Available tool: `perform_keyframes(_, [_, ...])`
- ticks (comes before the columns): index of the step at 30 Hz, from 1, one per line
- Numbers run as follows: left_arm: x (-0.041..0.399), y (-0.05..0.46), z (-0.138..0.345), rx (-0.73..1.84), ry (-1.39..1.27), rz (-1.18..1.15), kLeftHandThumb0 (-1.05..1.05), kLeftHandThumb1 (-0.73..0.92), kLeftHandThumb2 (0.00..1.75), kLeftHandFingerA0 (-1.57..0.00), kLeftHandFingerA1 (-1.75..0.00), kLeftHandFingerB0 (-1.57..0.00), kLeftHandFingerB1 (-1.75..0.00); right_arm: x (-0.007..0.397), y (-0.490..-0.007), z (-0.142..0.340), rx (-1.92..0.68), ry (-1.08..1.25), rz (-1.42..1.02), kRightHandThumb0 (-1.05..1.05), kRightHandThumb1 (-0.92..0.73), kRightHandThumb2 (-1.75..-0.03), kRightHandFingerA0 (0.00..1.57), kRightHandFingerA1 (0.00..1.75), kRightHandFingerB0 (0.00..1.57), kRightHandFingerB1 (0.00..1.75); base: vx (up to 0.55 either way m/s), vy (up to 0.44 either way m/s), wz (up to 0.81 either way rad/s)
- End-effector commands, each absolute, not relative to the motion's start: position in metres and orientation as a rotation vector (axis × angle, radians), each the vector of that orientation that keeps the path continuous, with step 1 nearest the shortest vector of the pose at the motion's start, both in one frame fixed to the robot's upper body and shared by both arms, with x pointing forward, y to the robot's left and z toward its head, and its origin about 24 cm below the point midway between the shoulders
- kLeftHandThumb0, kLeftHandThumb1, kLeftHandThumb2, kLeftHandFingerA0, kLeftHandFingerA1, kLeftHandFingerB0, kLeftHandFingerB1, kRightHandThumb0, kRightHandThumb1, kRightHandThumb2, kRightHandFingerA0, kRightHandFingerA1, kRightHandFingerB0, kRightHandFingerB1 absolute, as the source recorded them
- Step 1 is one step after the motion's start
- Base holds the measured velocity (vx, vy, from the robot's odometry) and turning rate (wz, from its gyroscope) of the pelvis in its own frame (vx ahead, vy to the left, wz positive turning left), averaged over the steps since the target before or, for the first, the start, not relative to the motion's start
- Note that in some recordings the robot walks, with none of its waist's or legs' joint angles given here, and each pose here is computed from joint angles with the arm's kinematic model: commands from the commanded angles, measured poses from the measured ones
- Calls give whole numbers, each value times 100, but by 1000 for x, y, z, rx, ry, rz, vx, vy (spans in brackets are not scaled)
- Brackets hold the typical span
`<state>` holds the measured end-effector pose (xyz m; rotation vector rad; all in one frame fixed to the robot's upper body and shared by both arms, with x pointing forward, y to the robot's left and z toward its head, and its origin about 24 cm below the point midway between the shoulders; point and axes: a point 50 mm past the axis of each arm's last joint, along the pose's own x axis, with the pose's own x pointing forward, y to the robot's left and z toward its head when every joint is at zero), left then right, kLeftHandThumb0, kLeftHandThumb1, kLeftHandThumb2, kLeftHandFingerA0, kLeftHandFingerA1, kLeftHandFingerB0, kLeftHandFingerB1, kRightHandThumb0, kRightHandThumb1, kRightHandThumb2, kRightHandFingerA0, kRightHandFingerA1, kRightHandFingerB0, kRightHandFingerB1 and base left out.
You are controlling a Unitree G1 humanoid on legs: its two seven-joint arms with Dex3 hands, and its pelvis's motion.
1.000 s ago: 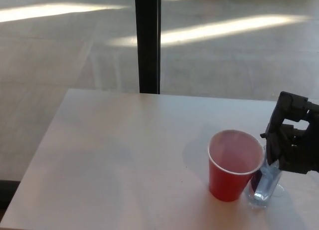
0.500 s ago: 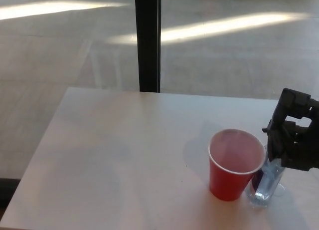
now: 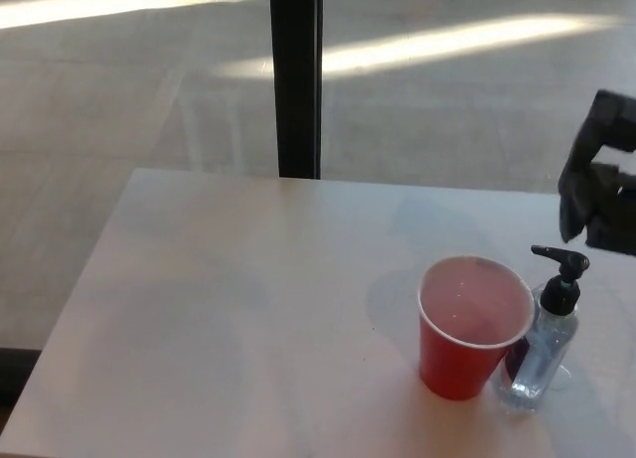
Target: The robot uses its right hand fist to press the hand soap kept in the middle of the table to get liquid hand soap out
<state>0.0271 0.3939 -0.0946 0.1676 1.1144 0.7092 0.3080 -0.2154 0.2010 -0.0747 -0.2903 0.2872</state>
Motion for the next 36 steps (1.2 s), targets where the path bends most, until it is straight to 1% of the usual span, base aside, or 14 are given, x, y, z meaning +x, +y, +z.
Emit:
perform_keyframes(1, [17,403,-87,200,1094,736,-60,75,62,-79,-68,-61,-55,294,-280,294,153,-283,156,-20,-77,-100,88,175,50,165,0,0,0])
perform_keyframes(5, [17,404,-86,211,1096,735,-59,75,62,-82,-69,-62,-54,280,-332,298,209,-309,46,-17,-84,-95,82,175,38,170,0,0,0])
perform_keyframes(9, [17,404,-86,199,1093,736,-60,75,62,-77,-65,-60,-54,257,-375,294,338,-316,-155,-19,-70,-101,92,175,71,134,0,0,0])
perform_keyframes(11, [15,405,-86,203,1103,749,-61,74,62,-83,-67,-64,-54,241,-403,282,350,-312,-292,-26,-76,-88,95,175,75,142,0,0,0])
perform_keyframes(13, [10,406,-85,212,1115,749,-60,75,62,-82,-67,-63,-55,219,-431,263,308,-284,-432,-21,-48,-130,96,175,75,156,0,0,0])
perform_keyframes(14, [10,406,-85,210,1114,750,-60,75,62,-82,-67,-63,-55,213,-438,259,274,-269,-476,-21,-48,-130,96,175,75,156,0,0,0])
perform_keyframes(16, [6,406,-85,208,1116,749,-60,75,62,-81,-69,-62,-55,198,-453,243,177,-235,-589,-10,-42,-142,104,175,86,149,0,0,0])
perform_keyframes(18, [7,407,-84,221,1123,746,-60,76,63,-82,-69,-63,-56,173,-475,215,123,-152,-772,-17,-43,-133,107,175,84,146,0,0,0])
perform_keyframes(19, [6,407,-84,216,1126,751,-60,75,62,-78,-66,-62,-54,161,-481,201,95,-113,-841,-30,-48,-120,135,151,90,123,0,0,0])
perform_keyframes(20, [6,407,-84,215,1125,751,-60,75,62,-78,-65,-61,-54,149,-486,189,86,-88,-920,-20,-49,-113,104,175,81,133,0,0,0])
perform_keyframes(24, [5,408,-84,212,1123,753,-59,75,63,-78,-66,-59,-53,113,-499,152,34,-14,-1109,-23,-52,-103,106,175,85,98,0,0,0])
perform_keyframes(28, [4,408,-84,202,1123,759,-60,75,62,-77,-68,-61,-56,64,-504,97,-46,133,-1313,-38,-70,-80,120,152,77,77,0,0,0])
perform_keyframes(30, [3,408,-84,195,1120,765,-60,75,62,-77,-68,-60,-56,46,-500,70,-23,210,-1378,-44,-75,-64,105,136,65,62,0,0,0])
perform_keyframes(36, [6,407,-84,188,1114,761,-60,75,63,-77,-67,-57,-53,15,-481,18,17,415,-1449,-45,-74,-63,66,120,36,62,0,0,0])
